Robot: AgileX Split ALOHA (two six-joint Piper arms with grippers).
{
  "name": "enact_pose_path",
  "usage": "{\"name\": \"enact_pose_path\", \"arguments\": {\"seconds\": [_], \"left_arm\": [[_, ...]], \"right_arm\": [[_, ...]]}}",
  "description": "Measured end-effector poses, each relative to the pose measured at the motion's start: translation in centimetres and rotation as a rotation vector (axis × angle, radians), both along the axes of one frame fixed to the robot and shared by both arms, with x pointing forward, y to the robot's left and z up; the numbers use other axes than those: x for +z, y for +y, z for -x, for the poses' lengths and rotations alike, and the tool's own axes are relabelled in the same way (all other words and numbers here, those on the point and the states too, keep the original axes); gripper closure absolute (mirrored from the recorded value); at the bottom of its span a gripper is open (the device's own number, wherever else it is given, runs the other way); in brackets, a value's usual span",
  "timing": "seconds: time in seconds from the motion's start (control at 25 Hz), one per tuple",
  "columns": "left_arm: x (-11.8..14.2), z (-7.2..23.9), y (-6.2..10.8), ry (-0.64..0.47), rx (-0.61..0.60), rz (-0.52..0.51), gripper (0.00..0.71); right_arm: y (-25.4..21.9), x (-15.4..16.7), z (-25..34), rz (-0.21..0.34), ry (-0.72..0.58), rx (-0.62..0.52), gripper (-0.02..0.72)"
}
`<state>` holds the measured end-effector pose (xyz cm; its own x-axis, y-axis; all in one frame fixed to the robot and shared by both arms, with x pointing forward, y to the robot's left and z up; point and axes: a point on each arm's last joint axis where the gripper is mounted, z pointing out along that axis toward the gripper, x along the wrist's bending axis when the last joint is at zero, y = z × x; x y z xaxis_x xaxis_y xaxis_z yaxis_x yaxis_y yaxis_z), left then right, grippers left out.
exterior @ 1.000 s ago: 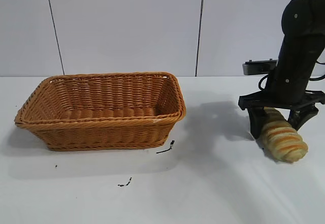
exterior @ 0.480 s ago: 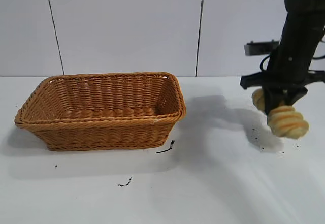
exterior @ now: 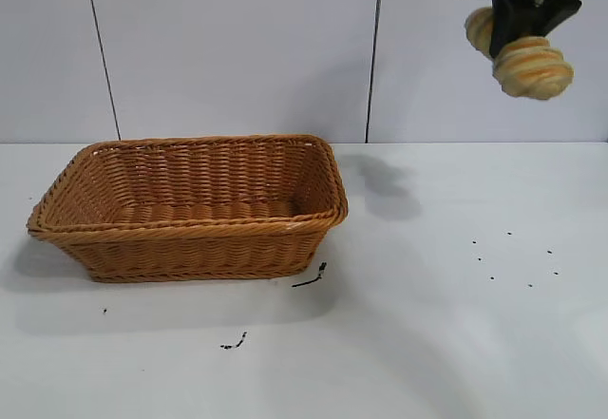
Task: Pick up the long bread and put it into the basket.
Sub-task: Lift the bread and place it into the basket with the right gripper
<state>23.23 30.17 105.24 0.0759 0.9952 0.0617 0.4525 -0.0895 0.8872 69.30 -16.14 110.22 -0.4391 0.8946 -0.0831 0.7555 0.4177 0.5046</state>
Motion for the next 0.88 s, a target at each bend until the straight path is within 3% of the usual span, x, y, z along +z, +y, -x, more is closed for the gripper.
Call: {"name": "enact_pose_path", "arguments": {"seconds": [0.2, 0.48, 0.6, 0.72, 0.88], "left_arm": [[0.0, 0.0, 0.0, 0.0, 0.0, 0.0, 0.014], [0.0, 0.0, 0.0, 0.0, 0.0, 0.0, 0.014], [0.0, 0.0, 0.0, 0.0, 0.0, 0.0, 0.014], [0.0, 0.0, 0.0, 0.0, 0.0, 0.0, 0.014], [0.0, 0.0, 0.0, 0.0, 0.0, 0.0, 0.014]], "right_arm": [[8.1, -1.8, 1.0, 0.068, -0.081, 0.315, 0.577], [15.7, -5.9, 2.4, 0.252, -0.236, 0.834, 0.581], [17.3, -8.3, 2.3, 0.238, -0.258, 0.967, 0.581], [18.2, -11.2, 2.0, 0.198, -0.232, 1.015, 0.581], [18.8, -15.3, 1.5, 0.192, -0.178, 1.041, 0.581]]}}
